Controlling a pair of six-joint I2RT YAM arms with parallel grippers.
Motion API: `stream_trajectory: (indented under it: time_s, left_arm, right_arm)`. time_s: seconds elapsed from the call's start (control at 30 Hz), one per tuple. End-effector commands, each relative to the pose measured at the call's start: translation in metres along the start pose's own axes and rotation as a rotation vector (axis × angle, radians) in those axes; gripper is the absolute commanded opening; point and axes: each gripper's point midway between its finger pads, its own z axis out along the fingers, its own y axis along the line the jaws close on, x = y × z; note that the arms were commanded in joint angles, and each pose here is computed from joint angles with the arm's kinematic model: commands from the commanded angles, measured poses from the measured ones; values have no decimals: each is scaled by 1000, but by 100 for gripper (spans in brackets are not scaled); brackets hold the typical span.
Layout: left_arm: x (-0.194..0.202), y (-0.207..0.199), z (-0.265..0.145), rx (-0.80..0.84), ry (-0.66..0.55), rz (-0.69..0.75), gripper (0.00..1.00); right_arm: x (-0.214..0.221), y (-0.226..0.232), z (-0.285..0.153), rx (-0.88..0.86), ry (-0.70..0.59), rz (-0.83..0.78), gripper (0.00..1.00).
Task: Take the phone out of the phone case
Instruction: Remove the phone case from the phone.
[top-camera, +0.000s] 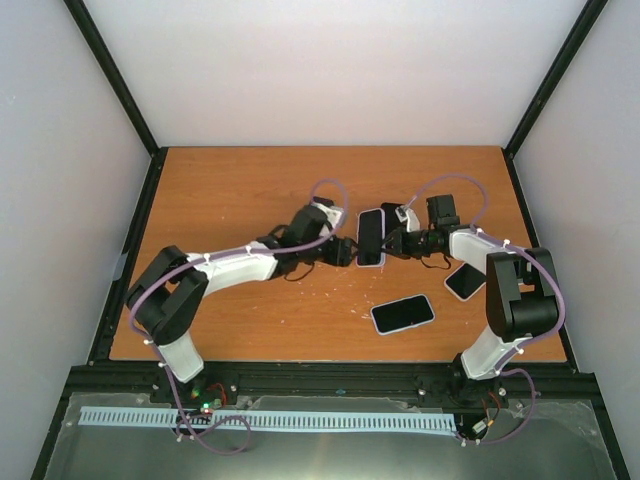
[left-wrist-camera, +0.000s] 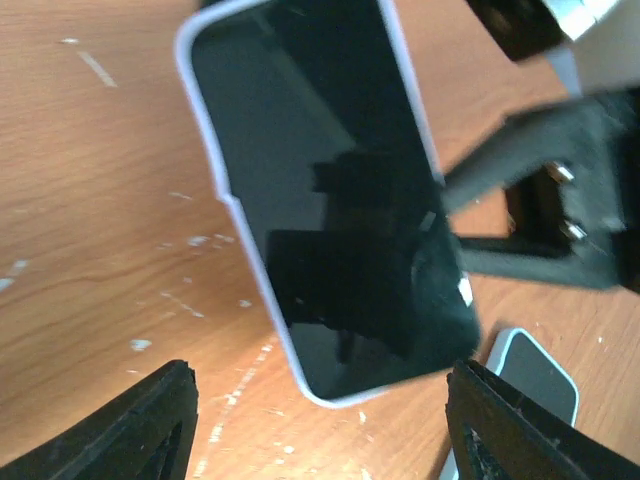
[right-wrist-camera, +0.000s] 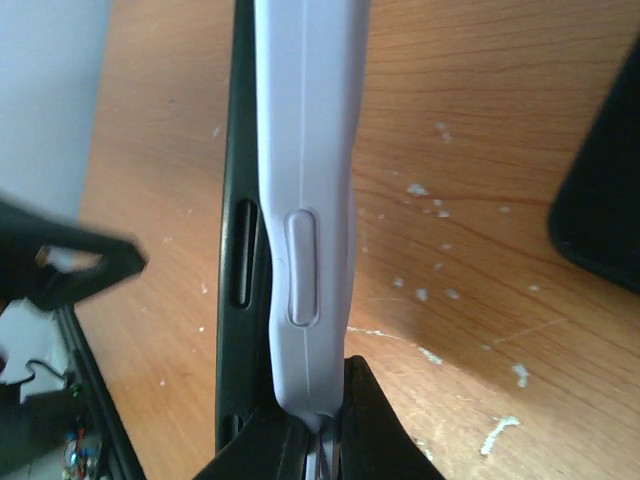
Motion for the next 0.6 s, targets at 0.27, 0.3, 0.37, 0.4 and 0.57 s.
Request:
stream_trajectory:
  time_s: [0.27,0.3,0.37,0.4,0.57]
  left_arm:
    - [-6,-51,41,-292,-113,516,65]
    - [-5,-52,46,-303,-105,535,64]
    - [-3,-54,54,-336,-93,572,62]
    - [-2,-54,57,-353,-92,597,62]
    - [0,-51,68,-413,-94,659,57]
  right_arm:
    - [-10,-16,-1,92,-41,156,3]
    - [-9,-17,0,91,-36,164,3]
    - [-8,-18,2,86,-26,173,3]
    - [-7,-17,2,83,-24,173,3]
    - [-6,-16,3,70,-15,181,3]
